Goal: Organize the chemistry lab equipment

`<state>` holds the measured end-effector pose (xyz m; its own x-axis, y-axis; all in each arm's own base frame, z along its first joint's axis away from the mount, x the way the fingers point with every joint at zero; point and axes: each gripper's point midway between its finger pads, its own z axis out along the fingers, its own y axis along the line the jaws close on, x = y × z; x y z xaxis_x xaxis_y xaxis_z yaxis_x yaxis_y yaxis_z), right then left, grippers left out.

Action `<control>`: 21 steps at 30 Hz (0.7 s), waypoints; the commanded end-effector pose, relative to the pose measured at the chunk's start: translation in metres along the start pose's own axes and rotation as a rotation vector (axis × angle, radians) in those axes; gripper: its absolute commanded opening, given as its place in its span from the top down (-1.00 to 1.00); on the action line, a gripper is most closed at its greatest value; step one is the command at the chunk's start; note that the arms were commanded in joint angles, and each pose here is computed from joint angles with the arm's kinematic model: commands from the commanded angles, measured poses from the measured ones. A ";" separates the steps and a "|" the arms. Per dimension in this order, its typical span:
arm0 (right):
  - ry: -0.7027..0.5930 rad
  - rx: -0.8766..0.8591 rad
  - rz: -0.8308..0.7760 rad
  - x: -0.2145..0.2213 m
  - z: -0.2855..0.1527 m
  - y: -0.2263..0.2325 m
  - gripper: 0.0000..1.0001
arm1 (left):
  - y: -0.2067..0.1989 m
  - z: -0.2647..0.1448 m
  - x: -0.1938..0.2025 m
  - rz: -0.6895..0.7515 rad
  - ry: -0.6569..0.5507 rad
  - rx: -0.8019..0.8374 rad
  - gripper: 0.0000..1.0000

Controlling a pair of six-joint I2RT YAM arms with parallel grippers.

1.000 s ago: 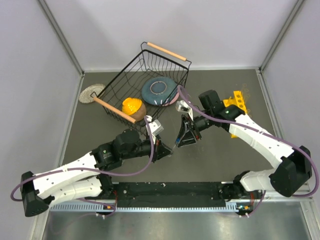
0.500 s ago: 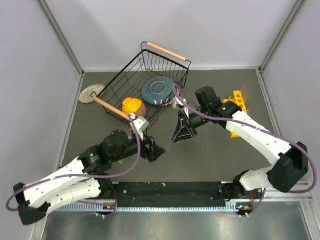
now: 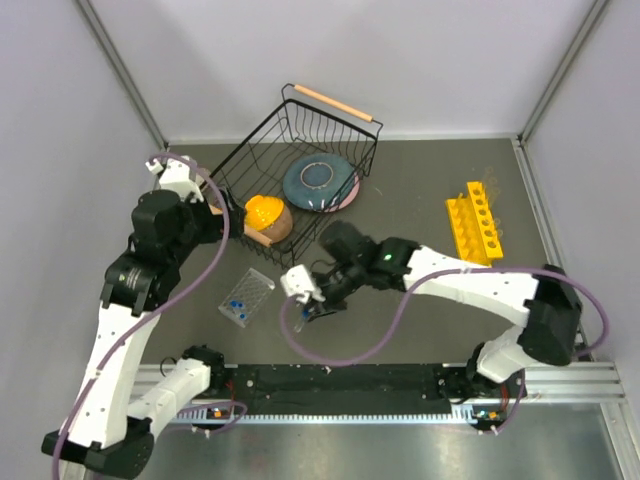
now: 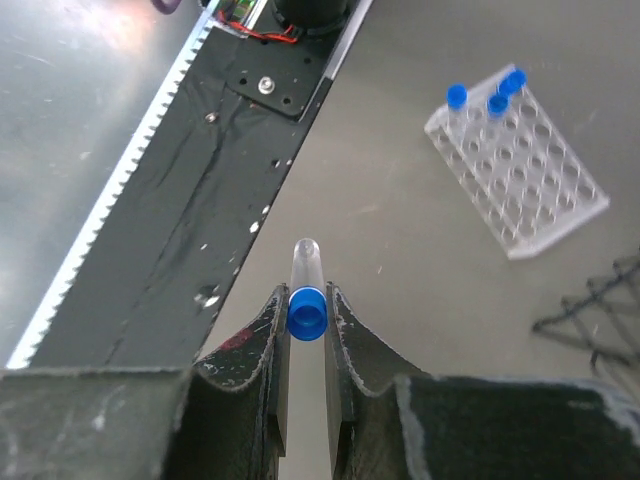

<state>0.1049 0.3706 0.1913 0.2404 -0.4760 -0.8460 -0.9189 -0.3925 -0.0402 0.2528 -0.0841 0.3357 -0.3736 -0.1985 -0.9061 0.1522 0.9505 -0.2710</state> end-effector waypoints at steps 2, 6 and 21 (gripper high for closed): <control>0.002 0.097 -0.272 -0.042 0.051 -0.043 0.85 | 0.050 -0.006 -0.016 0.014 -0.011 -0.237 -0.98; 0.032 0.140 -0.247 -0.049 0.089 -0.081 0.86 | 0.059 -0.007 -0.009 0.005 -0.015 -0.273 -0.98; 0.116 0.206 -0.188 -0.022 0.130 -0.124 0.84 | 0.081 -0.027 0.018 0.051 0.006 -0.355 -0.98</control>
<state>0.1687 0.5160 0.1322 0.4205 -0.5318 -0.7351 -0.9011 -0.3397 -0.2696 0.2336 -0.0107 0.3102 -0.3764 -0.1670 -0.9113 -0.1370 0.9828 -0.1235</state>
